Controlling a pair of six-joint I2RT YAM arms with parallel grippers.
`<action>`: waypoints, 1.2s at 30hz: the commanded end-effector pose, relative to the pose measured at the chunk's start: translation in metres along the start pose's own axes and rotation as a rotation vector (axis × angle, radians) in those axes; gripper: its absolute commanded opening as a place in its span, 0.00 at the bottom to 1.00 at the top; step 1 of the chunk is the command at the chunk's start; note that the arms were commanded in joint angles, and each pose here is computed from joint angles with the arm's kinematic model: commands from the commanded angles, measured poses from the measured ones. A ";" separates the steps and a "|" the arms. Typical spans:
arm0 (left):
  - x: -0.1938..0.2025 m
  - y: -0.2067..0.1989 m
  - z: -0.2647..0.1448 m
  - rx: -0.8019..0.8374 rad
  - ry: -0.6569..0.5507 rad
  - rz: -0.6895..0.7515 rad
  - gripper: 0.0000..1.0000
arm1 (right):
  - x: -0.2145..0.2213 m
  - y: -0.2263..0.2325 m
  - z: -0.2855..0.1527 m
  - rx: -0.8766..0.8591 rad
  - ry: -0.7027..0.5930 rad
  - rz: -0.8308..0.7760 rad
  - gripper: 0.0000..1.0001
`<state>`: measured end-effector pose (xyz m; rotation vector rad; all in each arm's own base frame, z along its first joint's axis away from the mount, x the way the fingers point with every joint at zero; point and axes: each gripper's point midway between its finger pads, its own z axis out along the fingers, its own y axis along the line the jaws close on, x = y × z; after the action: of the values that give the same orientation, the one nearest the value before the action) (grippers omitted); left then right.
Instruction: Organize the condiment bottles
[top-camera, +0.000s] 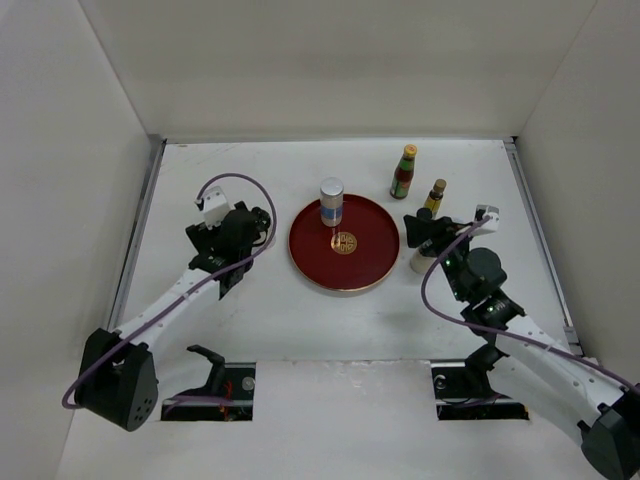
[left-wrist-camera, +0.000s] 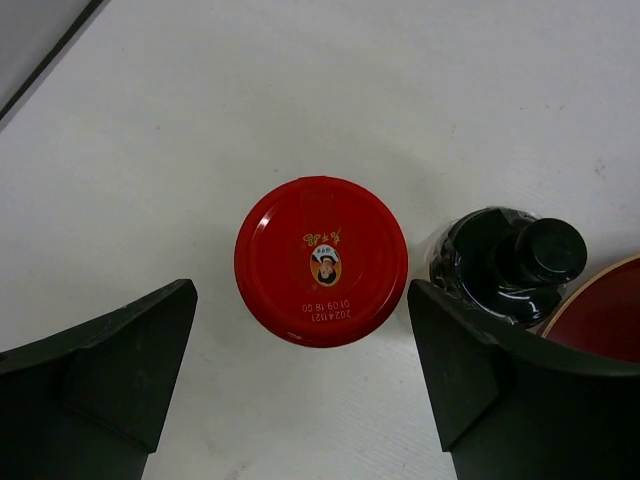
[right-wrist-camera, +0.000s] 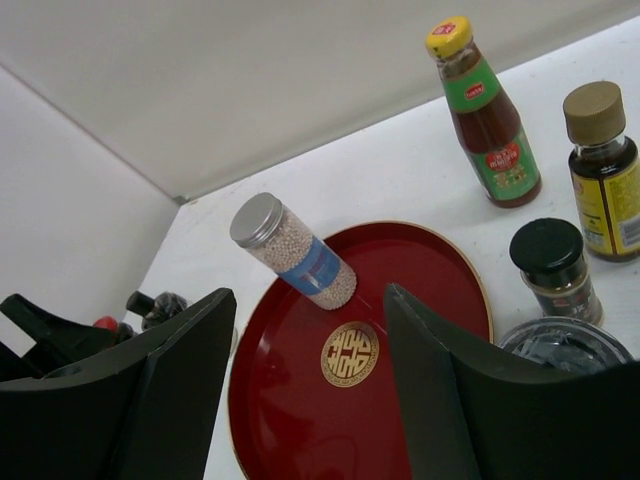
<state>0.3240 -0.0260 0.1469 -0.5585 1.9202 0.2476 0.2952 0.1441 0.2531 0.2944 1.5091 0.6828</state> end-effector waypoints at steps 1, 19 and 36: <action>-0.020 -0.009 0.003 0.019 -0.027 -0.087 0.86 | -0.015 0.017 0.004 -0.047 -0.035 0.017 0.68; -0.008 -0.008 0.019 0.045 -0.042 -0.152 0.45 | -0.013 0.019 0.004 -0.058 -0.025 0.019 0.67; -0.076 -0.101 -0.116 0.457 -0.146 -0.191 0.39 | -0.007 0.017 0.007 -0.050 -0.009 0.015 0.67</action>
<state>0.2844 -0.0916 0.1992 -0.3725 1.8695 -0.0418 0.2976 0.1494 0.2439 0.2789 1.5416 0.6819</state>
